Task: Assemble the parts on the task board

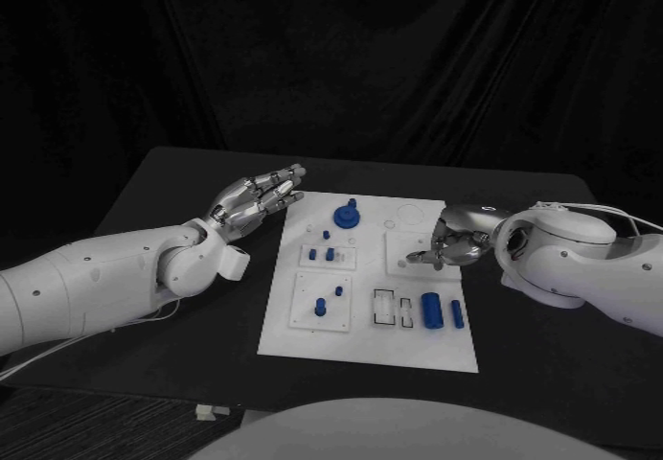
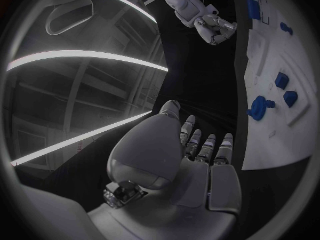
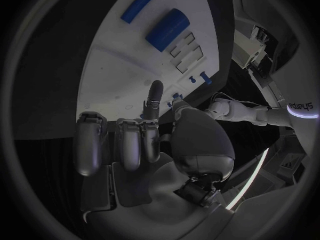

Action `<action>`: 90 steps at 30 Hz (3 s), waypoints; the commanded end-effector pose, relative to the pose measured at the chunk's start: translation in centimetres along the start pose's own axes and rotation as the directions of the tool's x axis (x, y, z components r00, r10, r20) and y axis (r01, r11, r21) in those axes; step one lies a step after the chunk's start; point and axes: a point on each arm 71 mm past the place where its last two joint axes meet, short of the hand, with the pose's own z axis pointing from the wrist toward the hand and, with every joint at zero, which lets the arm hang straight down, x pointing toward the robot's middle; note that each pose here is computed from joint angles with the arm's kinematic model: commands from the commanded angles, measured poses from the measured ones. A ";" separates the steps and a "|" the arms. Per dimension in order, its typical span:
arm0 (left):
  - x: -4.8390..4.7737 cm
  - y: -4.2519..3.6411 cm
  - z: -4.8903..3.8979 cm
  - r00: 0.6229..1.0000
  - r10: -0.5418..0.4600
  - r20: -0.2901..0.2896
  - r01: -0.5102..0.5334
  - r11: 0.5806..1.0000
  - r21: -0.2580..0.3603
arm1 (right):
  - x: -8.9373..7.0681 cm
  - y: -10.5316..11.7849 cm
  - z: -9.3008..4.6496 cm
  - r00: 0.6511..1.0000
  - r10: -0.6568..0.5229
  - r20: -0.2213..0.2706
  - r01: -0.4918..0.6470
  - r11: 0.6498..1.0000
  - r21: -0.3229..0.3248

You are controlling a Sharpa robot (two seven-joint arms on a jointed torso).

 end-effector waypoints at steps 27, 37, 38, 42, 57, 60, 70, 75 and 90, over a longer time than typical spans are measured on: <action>0.05 -0.15 -0.15 1.000 -0.018 -0.007 0.018 0.998 0.067 | 3.4 -0.9 0.1 0.966 -0.077 -0.246 0.118 0.981 0.156; 0.08 -0.07 -0.19 1.000 -0.018 -0.006 0.018 0.998 0.061 | 3.8 -0.8 0.1 0.968 -0.057 -0.244 0.097 0.984 0.153; 0.14 -0.06 -0.20 1.000 -0.019 -0.008 0.020 0.998 0.060 | 3.9 -0.8 0.1 0.968 -0.056 -0.244 0.095 0.984 0.152; 0.39 -0.04 -0.23 1.000 -0.025 -0.014 0.026 0.998 0.056 | 3.9 -0.7 0.0 0.968 -0.053 -0.244 0.092 0.984 0.151; 0.21 0.02 -0.37 1.000 -0.024 -0.010 0.024 0.999 0.043 | 4.2 -0.4 0.2 0.970 -0.015 -0.241 0.052 0.988 0.146; 0.20 0.05 -0.35 1.000 -0.024 -0.011 0.024 0.999 0.042 | 4.5 -0.3 0.2 0.967 -0.005 -0.255 0.043 0.989 0.145; 0.13 0.09 -0.42 1.000 -0.025 -0.011 0.025 0.999 0.033 | 5.7 -0.2 0.3 0.954 0.000 -0.301 0.048 0.987 0.152; 0.16 0.12 -0.41 1.000 -0.026 -0.012 0.026 0.999 0.030 | 6.1 -0.2 0.3 0.947 -0.003 -0.320 0.057 0.986 0.158; 0.10 0.20 -0.39 1.000 -0.026 -0.013 0.027 0.999 0.021 | 6.3 -0.5 0.2 0.940 0.171 -0.296 -0.115 0.974 0.197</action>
